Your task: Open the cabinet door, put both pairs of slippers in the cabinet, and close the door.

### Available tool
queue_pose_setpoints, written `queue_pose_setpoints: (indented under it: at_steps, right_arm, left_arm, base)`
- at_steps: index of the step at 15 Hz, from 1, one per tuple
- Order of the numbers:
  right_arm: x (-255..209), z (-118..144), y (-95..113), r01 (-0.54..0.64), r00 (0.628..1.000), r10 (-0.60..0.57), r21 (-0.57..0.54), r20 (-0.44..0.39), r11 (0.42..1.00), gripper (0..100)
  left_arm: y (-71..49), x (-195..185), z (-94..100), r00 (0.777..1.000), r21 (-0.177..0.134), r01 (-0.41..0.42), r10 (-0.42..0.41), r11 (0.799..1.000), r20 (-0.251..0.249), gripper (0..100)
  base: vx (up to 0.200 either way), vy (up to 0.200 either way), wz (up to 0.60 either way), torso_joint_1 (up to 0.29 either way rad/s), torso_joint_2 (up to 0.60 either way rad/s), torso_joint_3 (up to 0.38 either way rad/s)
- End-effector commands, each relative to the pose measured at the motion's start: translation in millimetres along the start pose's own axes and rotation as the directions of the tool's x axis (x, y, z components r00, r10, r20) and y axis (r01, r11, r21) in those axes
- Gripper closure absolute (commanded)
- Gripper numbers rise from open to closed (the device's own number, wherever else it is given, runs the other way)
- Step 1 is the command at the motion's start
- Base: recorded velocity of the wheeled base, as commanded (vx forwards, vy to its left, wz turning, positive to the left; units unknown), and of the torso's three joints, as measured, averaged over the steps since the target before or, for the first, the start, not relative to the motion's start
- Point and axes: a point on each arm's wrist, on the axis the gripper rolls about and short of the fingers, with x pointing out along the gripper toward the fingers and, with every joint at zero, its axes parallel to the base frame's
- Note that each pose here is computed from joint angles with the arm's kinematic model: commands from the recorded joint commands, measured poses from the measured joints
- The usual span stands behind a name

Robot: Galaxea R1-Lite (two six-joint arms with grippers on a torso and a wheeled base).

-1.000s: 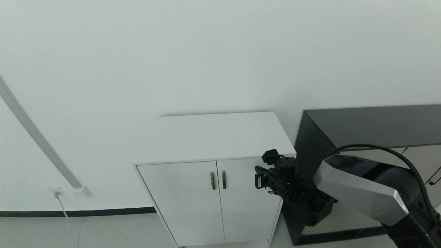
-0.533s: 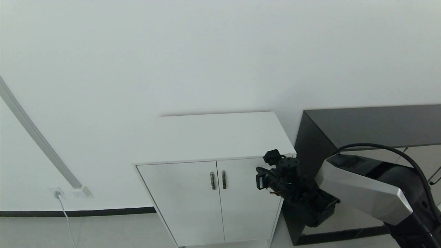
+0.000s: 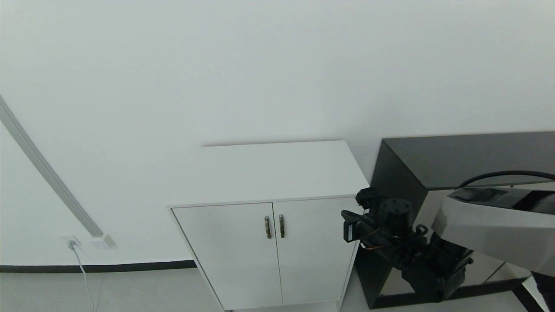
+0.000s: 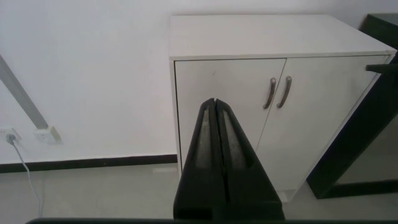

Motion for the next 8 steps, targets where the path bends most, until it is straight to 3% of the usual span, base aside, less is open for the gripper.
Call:
queue_pose_setpoints:
  at_steps: [1,8]
  right_arm:
    - [-36,16,-21,0.054,0.998,-0.054,0.011,0.032,0.998,100]
    - [-121,37,-74,0.254,0.966,-0.255,0.03,0.05,0.967,100]
  left_arm:
    - [0.0,0,0.1,1.0,-0.001,-0.001,0.001,1.0,-0.001,100]
    - [0.0,0,0.1,1.0,-0.001,-0.001,0.001,1.0,-0.001,100]
  base:
    - [0.0,0.0,0.0,0.0,0.0,0.0]
    - [0.0,0.0,0.0,0.0,0.0,0.0]
